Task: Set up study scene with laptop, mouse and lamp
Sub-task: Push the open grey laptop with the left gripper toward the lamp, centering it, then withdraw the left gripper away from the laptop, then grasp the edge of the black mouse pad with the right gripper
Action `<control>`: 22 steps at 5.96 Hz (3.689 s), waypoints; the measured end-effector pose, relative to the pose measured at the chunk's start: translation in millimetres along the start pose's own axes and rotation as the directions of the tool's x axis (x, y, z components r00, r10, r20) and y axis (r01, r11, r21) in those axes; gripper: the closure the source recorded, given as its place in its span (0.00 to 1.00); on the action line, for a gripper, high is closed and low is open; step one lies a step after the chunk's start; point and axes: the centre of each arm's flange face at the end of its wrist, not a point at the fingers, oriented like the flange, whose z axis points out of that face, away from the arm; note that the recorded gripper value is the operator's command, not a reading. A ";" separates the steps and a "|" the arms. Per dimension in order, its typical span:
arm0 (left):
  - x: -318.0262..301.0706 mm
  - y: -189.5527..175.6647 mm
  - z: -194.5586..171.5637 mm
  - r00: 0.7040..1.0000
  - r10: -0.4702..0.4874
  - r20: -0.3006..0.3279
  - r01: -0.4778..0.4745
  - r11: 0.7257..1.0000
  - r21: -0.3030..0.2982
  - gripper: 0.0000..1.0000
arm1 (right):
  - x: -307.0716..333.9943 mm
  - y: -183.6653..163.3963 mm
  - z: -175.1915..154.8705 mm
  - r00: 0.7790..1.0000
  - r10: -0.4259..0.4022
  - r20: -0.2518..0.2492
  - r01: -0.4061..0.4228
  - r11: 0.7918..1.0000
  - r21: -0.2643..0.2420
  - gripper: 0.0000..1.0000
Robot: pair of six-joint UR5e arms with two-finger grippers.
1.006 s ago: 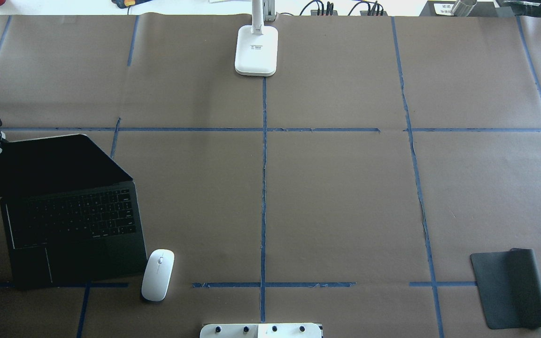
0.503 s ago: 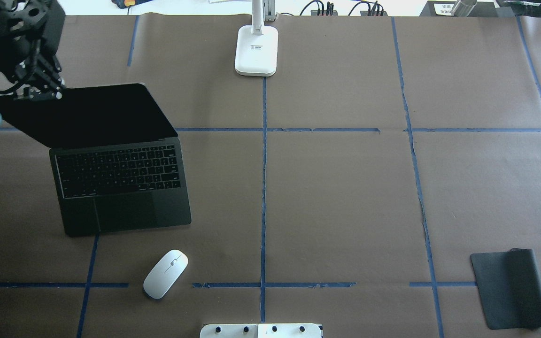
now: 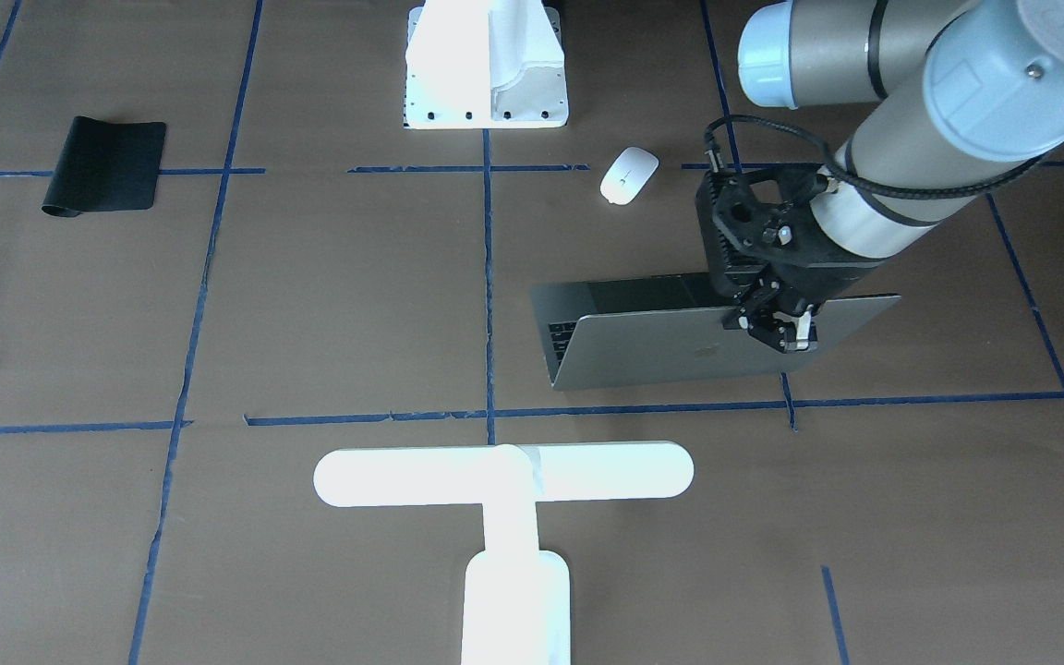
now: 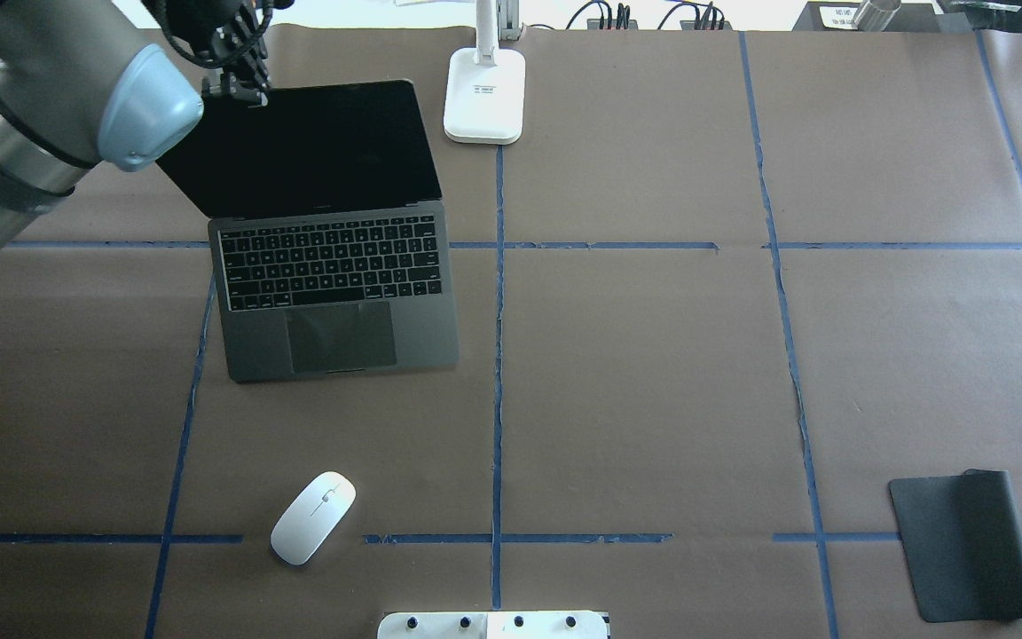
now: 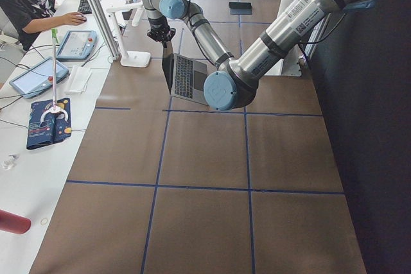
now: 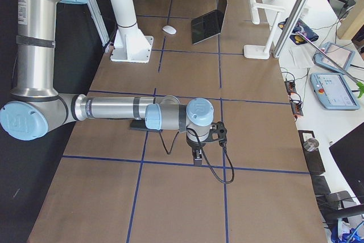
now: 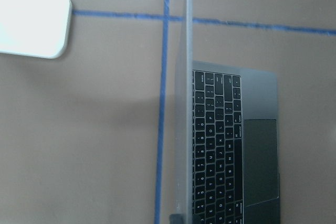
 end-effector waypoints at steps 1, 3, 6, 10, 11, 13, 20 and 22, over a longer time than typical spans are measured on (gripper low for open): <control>-3.4 -42.4 25.0 1.000 0.001 0.017 -0.001 1.000 0.009 0.98 | 0.3 0.1 0.2 1.000 0.001 0.000 -0.001 1.000 -0.001 0.00; -10.1 -106.6 63.0 0.999 -0.003 0.047 0.003 1.000 0.013 0.71 | 1.7 0.5 1.7 1.000 0.004 0.000 -0.004 1.000 -0.004 0.00; -17.6 -123.9 76.8 0.998 -0.021 0.061 0.019 0.999 0.028 0.00 | 3.1 1.0 3.4 1.000 0.007 0.003 -0.007 1.000 -0.007 0.00; 27.9 23.2 14.7 0.988 -0.039 0.152 0.026 0.996 0.083 0.01 | 2.1 0.2 2.5 1.000 -0.004 0.003 0.004 1.000 0.005 0.00; 35.6 86.2 -4.1 0.986 -0.111 0.127 0.101 0.991 0.083 0.01 | 0.0 -0.5 0.8 1.000 -0.012 0.007 0.012 1.000 0.015 0.00; 42.6 206.9 -47.3 0.927 -0.372 0.054 0.370 0.928 0.035 0.00 | -22.4 -10.0 -5.4 0.994 -0.091 0.055 0.087 0.993 0.076 0.00; 163.8 619.5 -80.9 0.471 -0.877 0.092 0.882 0.471 -0.030 0.00 | -160.4 107.0 28.9 0.974 0.158 0.163 -0.173 0.982 0.080 0.01; 165.6 619.6 -83.0 0.403 -0.910 0.095 0.915 0.403 -0.017 0.00 | -194.2 123.2 87.1 0.970 0.171 0.173 -0.187 0.979 0.077 0.02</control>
